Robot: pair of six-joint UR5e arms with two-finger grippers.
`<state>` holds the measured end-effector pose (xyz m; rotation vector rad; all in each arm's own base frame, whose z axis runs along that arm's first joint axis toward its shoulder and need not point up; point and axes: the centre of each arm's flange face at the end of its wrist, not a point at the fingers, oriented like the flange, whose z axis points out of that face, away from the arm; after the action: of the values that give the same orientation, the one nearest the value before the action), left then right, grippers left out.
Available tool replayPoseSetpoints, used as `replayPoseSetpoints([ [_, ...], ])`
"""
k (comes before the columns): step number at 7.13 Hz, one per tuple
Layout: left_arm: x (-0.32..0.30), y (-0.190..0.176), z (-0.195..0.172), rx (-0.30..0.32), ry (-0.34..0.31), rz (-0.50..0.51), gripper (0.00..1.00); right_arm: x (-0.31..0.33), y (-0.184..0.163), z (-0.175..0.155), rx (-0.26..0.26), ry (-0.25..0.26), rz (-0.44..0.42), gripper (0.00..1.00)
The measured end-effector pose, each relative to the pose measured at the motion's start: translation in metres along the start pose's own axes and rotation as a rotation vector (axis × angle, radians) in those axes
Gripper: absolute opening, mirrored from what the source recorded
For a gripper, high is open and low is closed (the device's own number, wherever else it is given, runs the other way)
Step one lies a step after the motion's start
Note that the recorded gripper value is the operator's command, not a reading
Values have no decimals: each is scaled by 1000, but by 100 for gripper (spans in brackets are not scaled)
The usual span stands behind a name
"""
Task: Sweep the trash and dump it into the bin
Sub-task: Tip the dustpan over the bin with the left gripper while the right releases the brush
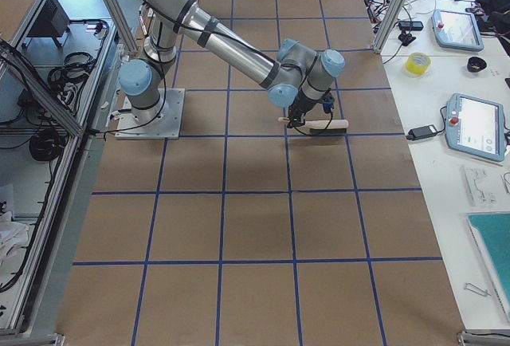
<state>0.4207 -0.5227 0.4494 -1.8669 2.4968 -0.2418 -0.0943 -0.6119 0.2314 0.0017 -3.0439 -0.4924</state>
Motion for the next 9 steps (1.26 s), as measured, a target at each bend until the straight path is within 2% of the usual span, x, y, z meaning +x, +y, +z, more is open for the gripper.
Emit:
replayPoseSetpoints([
  [3,2,-54,47,116,38,119,0,-4,8,9,-13,-4,13,1],
  [4,5,-60,55,158,56,174,0,-4,9,10,-14,-5,13,16],
  [6,14,-63,53,284,122,315,0,-4,9,10,-12,-5,8,39],
  [7,20,-54,48,331,149,364,0,-4,9,10,-12,-5,8,61],
  [8,33,-38,39,361,176,409,0,-4,9,10,-12,-5,8,75],
  [9,50,-21,23,403,203,462,0,-4,9,9,-9,-5,7,95],
])
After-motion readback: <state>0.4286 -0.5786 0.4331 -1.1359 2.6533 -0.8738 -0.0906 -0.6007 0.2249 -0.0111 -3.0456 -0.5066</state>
